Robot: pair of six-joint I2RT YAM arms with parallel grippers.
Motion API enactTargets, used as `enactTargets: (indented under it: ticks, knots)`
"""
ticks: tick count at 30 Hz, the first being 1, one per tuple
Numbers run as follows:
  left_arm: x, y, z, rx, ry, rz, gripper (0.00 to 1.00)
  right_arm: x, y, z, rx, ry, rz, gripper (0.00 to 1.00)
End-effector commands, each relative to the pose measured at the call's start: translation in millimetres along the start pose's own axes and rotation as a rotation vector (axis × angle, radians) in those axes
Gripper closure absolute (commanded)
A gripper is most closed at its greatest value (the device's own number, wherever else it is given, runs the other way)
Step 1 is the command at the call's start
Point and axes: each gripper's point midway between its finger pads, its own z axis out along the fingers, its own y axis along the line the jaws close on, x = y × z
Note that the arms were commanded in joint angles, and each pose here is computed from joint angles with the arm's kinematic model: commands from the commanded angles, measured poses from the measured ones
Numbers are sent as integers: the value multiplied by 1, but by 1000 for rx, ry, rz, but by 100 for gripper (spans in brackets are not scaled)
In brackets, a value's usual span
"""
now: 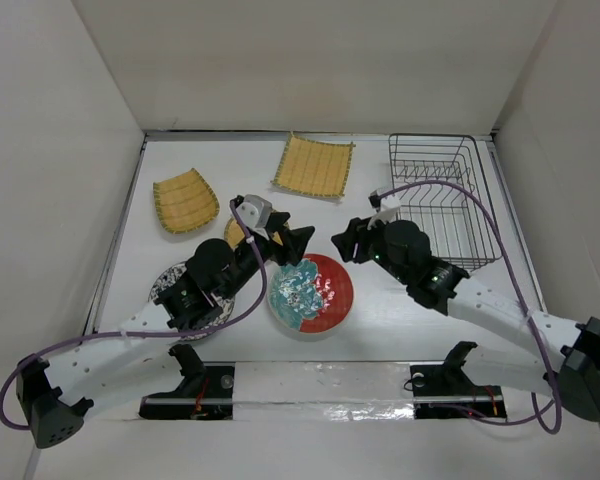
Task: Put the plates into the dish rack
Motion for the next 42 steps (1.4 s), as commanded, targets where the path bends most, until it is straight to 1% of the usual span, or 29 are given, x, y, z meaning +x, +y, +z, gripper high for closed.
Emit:
enactTargets:
  ticks: [1, 3, 4, 5, 6, 8, 10, 11, 12, 13, 14, 15, 16, 17, 19, 20, 21, 22, 23, 25, 26, 27, 29, 30, 33, 35, 37, 42]
  knots:
    - [-30, -10, -8, 43, -97, -35, 41, -39, 34, 18, -118, -123, 33, 47]
    - [-34, -8, -14, 48, -119, -17, 41, -43, 39, 28, -128, -138, 39, 59]
    - [-35, -9, -16, 55, -123, -14, 42, -52, 43, 32, -132, -153, 41, 66]
    - [-36, -10, -17, 60, -123, -14, 42, -43, 42, 44, -123, -123, 30, 91]
    - [-36, -10, -17, 63, -121, -14, 43, -43, 44, 50, -119, -119, 28, 100]
    - [-36, -14, -18, 84, -117, -20, 44, -41, 48, 68, -118, -97, 22, 100]
    - [-37, -22, -19, 124, -116, -30, 50, -37, 49, 82, -106, -87, 23, 100]
    - [-41, -24, -22, 139, -128, -34, 52, -43, 50, 89, -94, -103, 35, 100]
    - [-42, -27, -23, 153, -133, -36, 59, -29, 46, 103, -71, -72, 31, 100]
    - [-43, -29, -25, 167, -137, -43, 64, -25, 44, 110, -58, -59, 31, 100]
    - [-45, -30, -26, 174, -145, -47, 72, -21, 43, 117, -43, -46, 40, 100]
    - [-44, -30, -26, 173, -142, -48, 90, -24, 45, 124, -40, -48, 45, 97]
    - [-44, -29, -25, 163, -135, -55, 97, -10, 43, 135, -26, -18, 49, 89]
    - [-44, -28, -24, 156, -131, -58, 100, -7, 43, 141, -22, -13, 55, 85]
    - [-42, -25, -23, 137, -121, -60, 100, 3, 43, 157, -11, 8, 68, 72]
    - [-43, -25, -23, 137, -123, -58, 100, 6, 40, 163, -10, 20, 89, 56]
    - [-42, -24, -23, 131, -124, -59, 100, 15, 41, 174, -6, 45, 103, 50]
    - [-43, -23, -23, 126, -125, -58, 100, 7, 46, 175, -19, 32, 107, 46]
    - [-43, -22, -23, 124, -127, -55, 100, 23, 36, 185, 11, 67, 116, 43]
    - [-44, -21, -25, 120, -134, -55, 86, 31, 33, 194, 32, 76, 135, 42]
    - [-44, -21, -25, 119, -138, -56, 79, 44, 24, 199, 46, 98, 148, 42]
    - [-45, -21, -26, 122, -142, -55, 70, 47, 27, 202, 27, 95, 178, 42]
    - [-47, -22, -28, 128, -147, -56, 64, 54, 21, 208, 10, 103, 218, 42]
    - [-47, -22, -28, 131, -148, -56, 61, 65, 19, 211, 10, 124, 224, 42]
    - [-48, -24, -29, 139, -147, -55, 59, 80, 14, 218, 12, 152, 242, 43]
    - [-48, -24, -29, 139, -149, -56, 59, 85, 20, 221, -24, 161, 259, 44]
    - [-48, -24, -29, 141, -149, -55, 59, 92, 17, 226, -35, 174, 279, 47]
    - [-47, -24, -28, 140, -145, -58, 58, 103, 26, 231, -108, 197, 341, 56]
